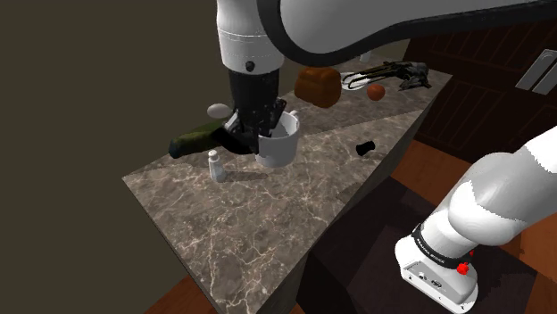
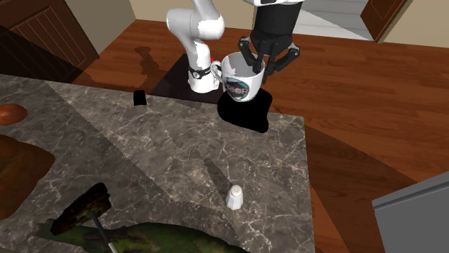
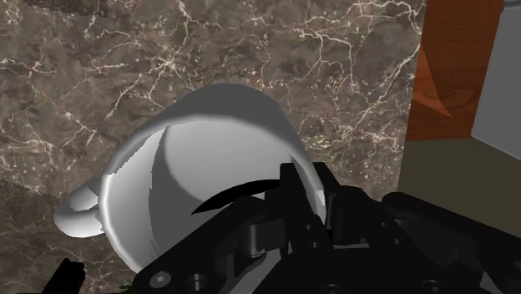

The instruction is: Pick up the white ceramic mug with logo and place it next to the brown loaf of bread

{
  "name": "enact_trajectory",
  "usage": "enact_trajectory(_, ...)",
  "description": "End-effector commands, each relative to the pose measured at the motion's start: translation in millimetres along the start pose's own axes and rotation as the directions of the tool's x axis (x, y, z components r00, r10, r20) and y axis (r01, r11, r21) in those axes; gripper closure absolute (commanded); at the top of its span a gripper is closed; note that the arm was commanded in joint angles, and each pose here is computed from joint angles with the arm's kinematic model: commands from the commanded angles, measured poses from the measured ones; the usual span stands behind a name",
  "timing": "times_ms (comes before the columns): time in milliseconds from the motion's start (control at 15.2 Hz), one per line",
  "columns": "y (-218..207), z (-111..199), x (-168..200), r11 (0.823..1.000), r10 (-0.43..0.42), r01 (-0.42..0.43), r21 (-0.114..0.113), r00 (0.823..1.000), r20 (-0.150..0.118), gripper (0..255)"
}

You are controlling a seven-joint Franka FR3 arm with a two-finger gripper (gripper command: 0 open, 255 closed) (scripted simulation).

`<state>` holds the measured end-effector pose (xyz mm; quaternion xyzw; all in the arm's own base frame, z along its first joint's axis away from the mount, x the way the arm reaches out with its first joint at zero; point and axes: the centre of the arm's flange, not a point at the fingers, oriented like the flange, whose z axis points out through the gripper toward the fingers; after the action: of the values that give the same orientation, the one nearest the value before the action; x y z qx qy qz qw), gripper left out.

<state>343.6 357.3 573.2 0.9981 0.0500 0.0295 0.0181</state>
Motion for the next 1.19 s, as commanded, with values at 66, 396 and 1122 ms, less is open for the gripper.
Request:
enact_trajectory(66, 11, -4, 5, 1.0, 0.0, 0.0, 0.0, 1.0, 0.0, 255)
enact_trajectory(396, 73, 0, 28, 1.0, 0.0, 0.0, 0.0, 1.0, 0.0, 255)
enact_trajectory(1122, 209, 8, 80, 1.0, 0.0, 0.0, 0.0, 1.0, 0.0, 255)
